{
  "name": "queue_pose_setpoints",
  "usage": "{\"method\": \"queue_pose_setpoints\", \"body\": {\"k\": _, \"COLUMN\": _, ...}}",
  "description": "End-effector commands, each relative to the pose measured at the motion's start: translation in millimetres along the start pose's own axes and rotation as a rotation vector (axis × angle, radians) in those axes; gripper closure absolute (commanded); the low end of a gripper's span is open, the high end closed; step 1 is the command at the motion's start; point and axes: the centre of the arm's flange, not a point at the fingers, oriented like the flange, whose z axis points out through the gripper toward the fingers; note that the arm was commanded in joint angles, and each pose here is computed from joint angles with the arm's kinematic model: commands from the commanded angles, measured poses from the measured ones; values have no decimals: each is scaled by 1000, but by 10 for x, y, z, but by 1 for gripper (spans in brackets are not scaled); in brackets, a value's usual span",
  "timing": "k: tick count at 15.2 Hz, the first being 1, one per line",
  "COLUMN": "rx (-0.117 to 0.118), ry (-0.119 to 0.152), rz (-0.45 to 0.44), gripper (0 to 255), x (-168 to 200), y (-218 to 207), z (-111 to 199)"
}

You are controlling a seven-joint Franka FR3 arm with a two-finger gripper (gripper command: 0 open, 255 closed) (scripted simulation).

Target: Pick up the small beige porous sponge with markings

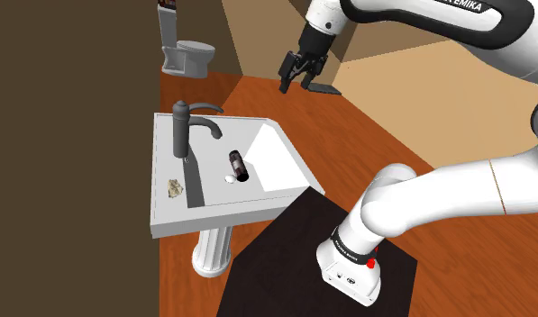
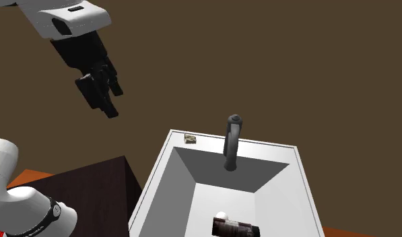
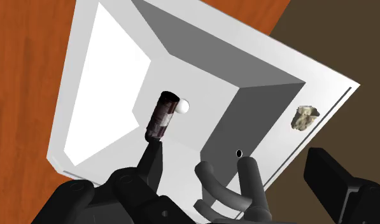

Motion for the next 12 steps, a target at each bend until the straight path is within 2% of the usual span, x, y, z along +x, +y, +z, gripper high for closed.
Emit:
{"method": "queue_pose_setpoints", "body": {"k": 1, "rx": 0, "ry": 0, "rz": 0, "gripper": 0, "x": 0, "y": 0, "z": 0}}
{"method": "queue_pose_setpoints", "body": {"k": 12, "rx": -14, "ry": -70, "rz": 76, "gripper": 0, "x": 527, "y": -790, "z": 1160}}
